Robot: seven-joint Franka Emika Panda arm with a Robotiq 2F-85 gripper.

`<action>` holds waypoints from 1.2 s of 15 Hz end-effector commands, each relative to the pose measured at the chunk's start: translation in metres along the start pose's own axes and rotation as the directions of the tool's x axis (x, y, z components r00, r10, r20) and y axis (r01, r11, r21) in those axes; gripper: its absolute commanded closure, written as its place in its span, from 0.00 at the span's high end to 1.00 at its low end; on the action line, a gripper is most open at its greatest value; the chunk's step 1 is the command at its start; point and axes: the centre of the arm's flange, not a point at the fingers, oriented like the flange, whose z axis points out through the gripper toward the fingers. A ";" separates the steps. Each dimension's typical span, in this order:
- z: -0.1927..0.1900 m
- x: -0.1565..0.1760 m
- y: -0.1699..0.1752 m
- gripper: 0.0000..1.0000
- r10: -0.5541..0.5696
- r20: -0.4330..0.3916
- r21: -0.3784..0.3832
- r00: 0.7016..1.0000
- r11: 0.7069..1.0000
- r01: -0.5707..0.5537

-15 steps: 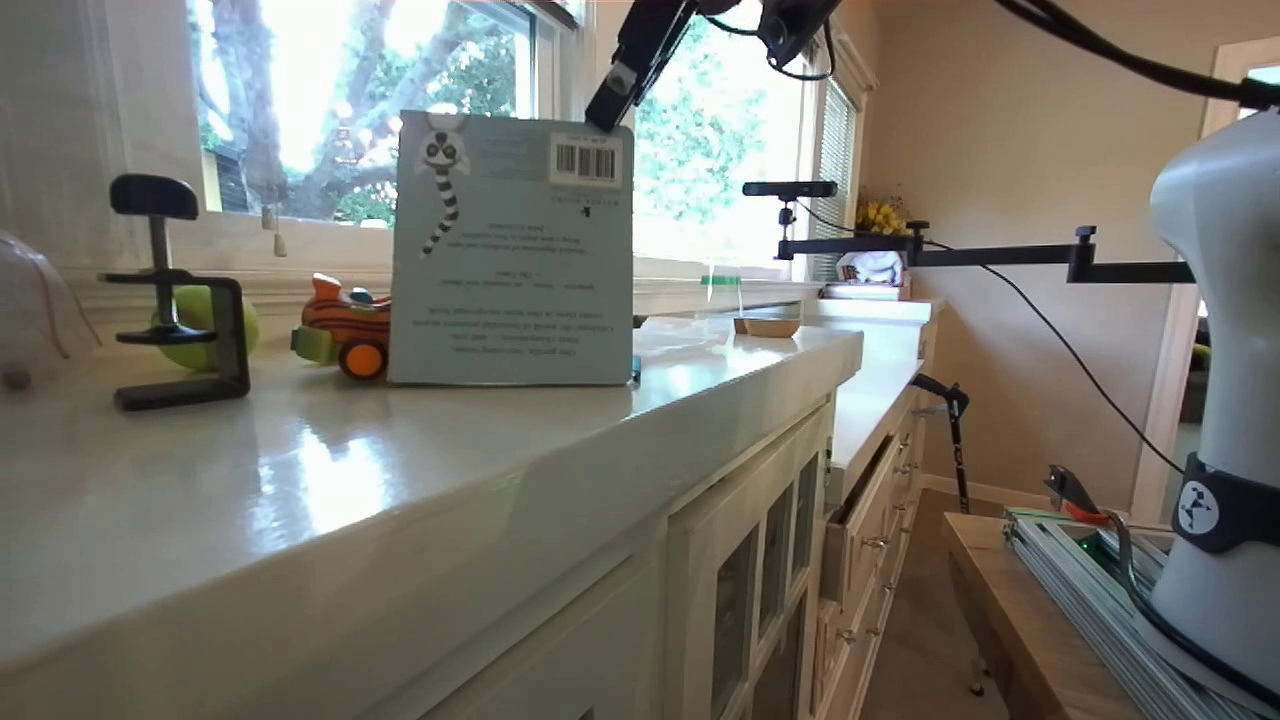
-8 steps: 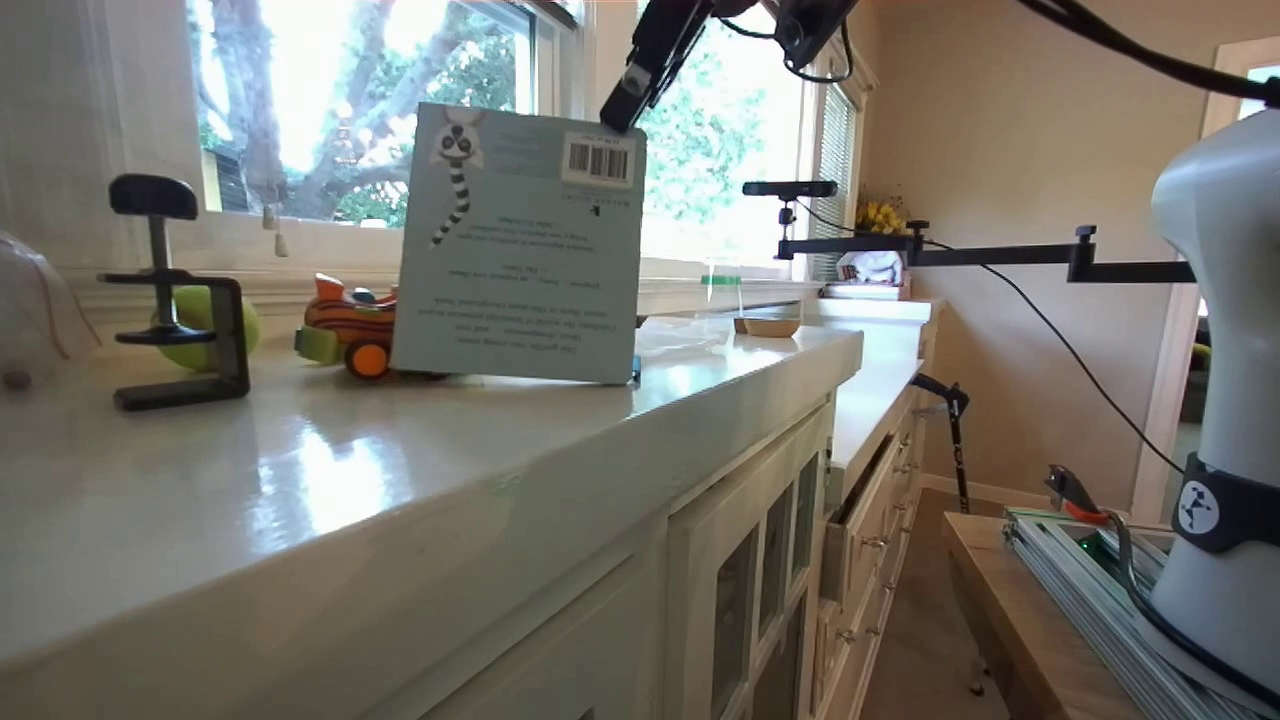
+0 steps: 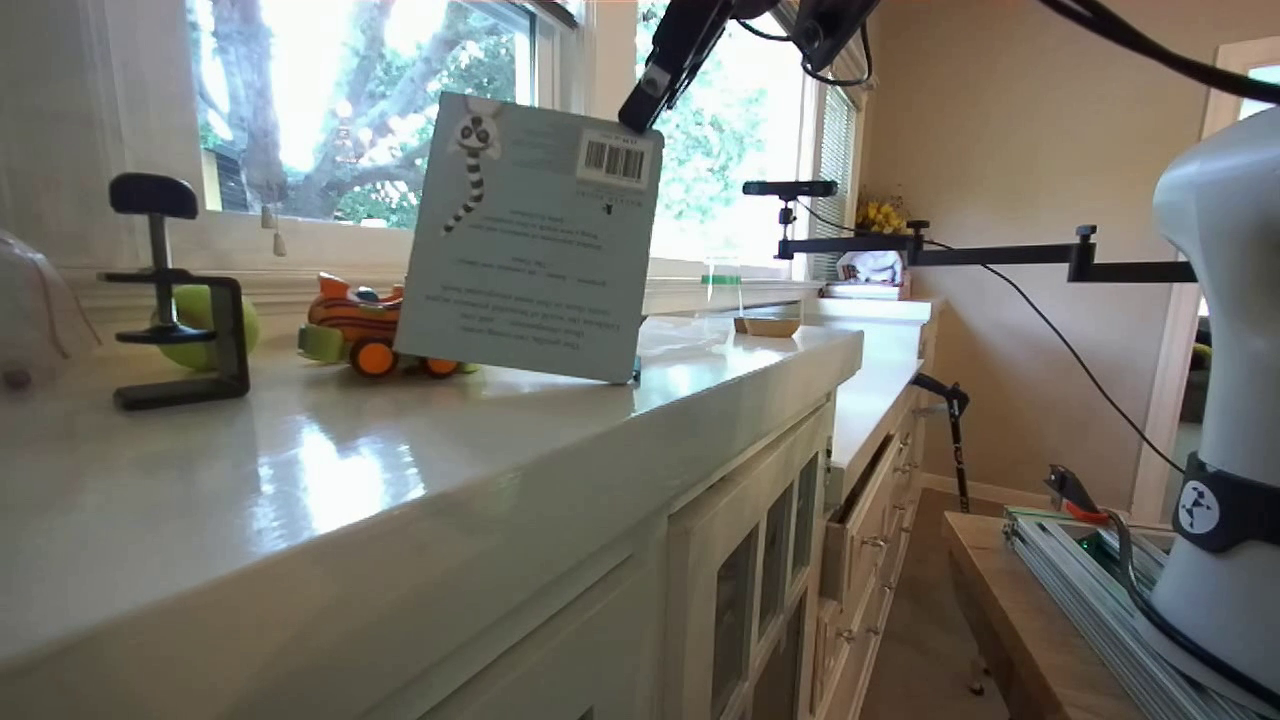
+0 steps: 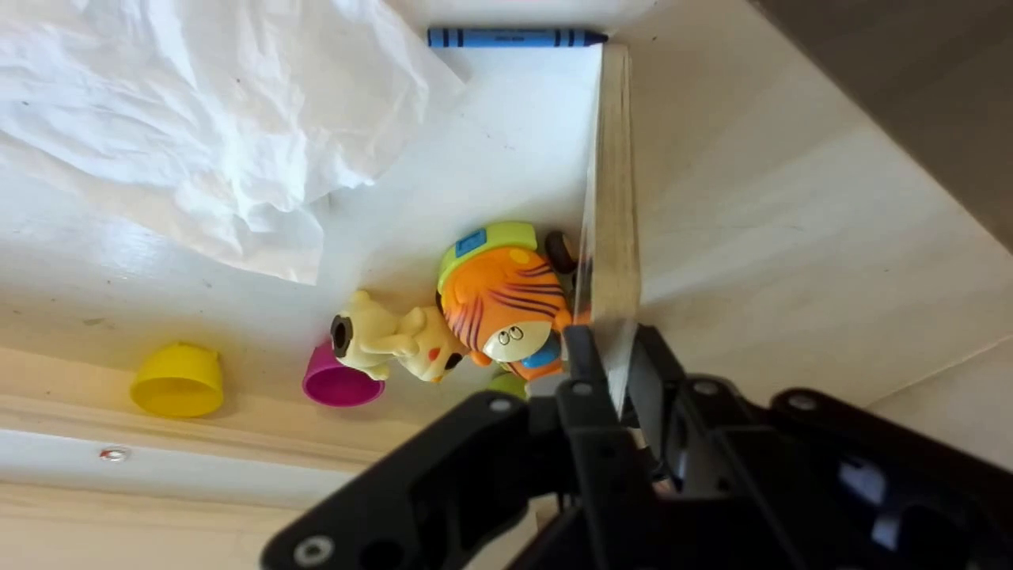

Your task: Flip the children's book over

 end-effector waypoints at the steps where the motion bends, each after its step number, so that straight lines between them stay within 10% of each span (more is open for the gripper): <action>1: 0.016 -0.014 -0.005 0.05 -0.010 0.050 -0.003 0.999 1.000 0.010; 18: -0.015 0.022 -0.004 0.04 -0.146 0.039 -0.095 0.989 0.984 0.149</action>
